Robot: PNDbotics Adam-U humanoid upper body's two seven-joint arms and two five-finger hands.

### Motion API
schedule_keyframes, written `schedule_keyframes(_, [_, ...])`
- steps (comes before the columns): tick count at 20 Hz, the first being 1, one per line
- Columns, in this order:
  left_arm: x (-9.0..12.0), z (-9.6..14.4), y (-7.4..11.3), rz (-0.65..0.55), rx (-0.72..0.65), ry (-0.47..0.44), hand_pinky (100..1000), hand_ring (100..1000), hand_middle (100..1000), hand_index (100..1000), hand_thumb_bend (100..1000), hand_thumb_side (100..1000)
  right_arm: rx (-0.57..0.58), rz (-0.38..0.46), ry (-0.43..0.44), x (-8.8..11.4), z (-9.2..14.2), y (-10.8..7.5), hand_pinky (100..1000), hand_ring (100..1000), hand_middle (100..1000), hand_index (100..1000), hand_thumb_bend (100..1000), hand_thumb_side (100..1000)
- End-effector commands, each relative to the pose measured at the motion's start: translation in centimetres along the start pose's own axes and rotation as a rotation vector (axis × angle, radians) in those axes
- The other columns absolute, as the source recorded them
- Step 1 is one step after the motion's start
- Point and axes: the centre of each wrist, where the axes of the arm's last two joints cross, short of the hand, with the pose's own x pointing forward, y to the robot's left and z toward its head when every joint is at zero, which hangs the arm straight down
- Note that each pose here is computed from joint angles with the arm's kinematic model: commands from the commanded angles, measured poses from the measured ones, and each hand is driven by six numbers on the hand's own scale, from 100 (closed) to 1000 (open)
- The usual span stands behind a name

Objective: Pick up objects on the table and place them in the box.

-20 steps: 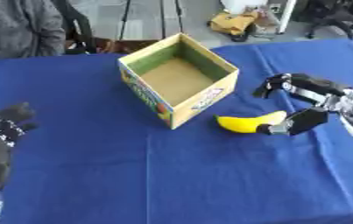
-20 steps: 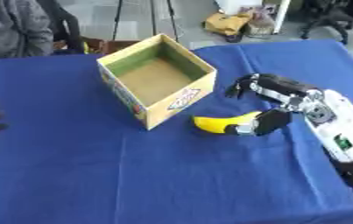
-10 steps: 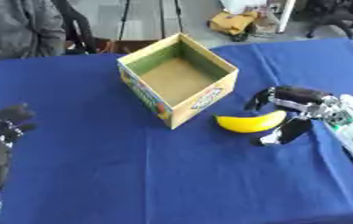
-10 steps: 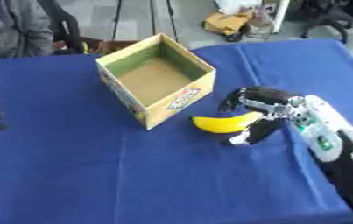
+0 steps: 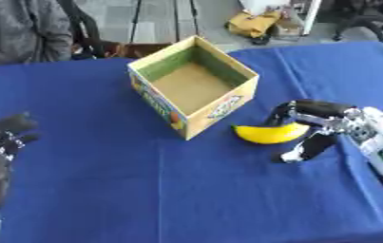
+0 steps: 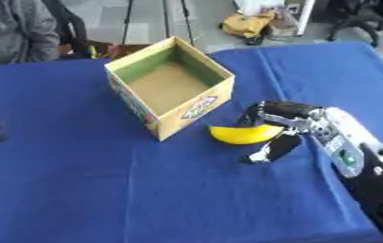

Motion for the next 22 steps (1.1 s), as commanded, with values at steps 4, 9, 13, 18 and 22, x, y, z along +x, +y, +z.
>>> schedule_keyframes(4, [0.72,-0.65,-0.01,-0.013,-0.022,-0.025,759,783,755,672,438,1000,-0.001,0.026,0.019,-0.60,-0.22,-0.86,772,718,706,807,512,578])
schedule_keyframes(9, [0.76,-0.71,-0.05,-0.012,-0.023,-0.027,759,783,755,672,438,1000,0.004,0.025,0.025,-0.93,-0.44,-0.72,770,705,696,800,499,568])
schedule_keyframes(13, [0.76,-0.70,-0.04,-0.012,-0.022,-0.027,759,782,755,672,439,1000,0.009,0.028,0.026,-1.05,-0.51,-0.53,768,702,693,797,492,560])
schedule_keyframes(18, [0.76,-0.69,-0.04,-0.011,-0.021,-0.027,759,782,755,671,440,1000,0.014,0.032,0.030,-1.20,-0.48,-0.33,758,684,684,790,445,518])
schedule_keyframes(22, [0.76,-0.70,-0.04,-0.011,-0.020,-0.027,759,782,754,671,440,1000,0.015,0.033,0.033,-1.27,-0.44,-0.27,747,669,677,786,364,453])
